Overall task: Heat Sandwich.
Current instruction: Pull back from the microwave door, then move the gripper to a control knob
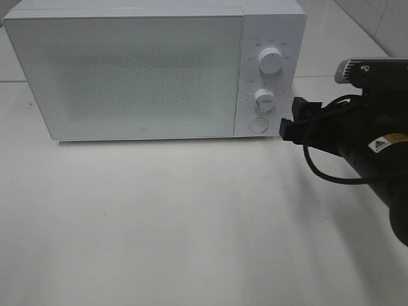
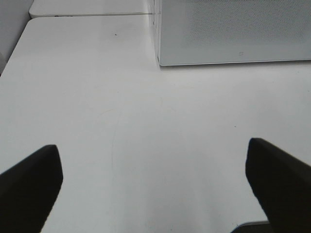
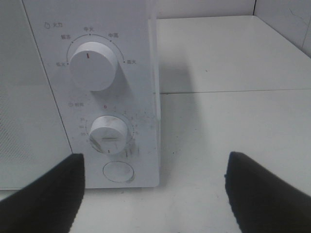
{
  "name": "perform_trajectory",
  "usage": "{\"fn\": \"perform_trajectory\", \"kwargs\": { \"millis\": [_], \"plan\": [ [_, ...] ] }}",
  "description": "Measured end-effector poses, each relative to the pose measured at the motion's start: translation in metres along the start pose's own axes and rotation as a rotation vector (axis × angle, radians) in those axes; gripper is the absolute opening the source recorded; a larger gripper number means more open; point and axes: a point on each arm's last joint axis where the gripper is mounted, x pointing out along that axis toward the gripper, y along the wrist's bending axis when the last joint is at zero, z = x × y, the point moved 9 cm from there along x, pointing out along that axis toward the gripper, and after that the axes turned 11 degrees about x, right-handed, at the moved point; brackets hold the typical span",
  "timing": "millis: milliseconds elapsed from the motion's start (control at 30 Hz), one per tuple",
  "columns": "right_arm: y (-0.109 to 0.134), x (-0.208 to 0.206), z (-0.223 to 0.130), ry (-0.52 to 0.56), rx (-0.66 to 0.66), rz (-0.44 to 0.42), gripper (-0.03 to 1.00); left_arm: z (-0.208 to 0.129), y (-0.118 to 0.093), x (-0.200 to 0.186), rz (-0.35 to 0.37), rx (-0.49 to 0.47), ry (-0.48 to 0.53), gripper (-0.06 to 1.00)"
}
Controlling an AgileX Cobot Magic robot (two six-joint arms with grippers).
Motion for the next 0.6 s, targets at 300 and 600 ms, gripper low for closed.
{"fn": "perform_trajectory", "kwargs": {
  "millis": [300, 600],
  "plan": [
    [0.019, 0.023, -0.02, 0.034, -0.036, 0.0, 0.77, 0.0, 0.0, 0.0, 0.0, 0.0, 0.0, 0.96],
    [0.032, 0.044, -0.031, 0.044, -0.045, -0.003, 0.77, 0.0, 0.0, 0.0, 0.0, 0.0, 0.0, 0.96]
  ]
}}
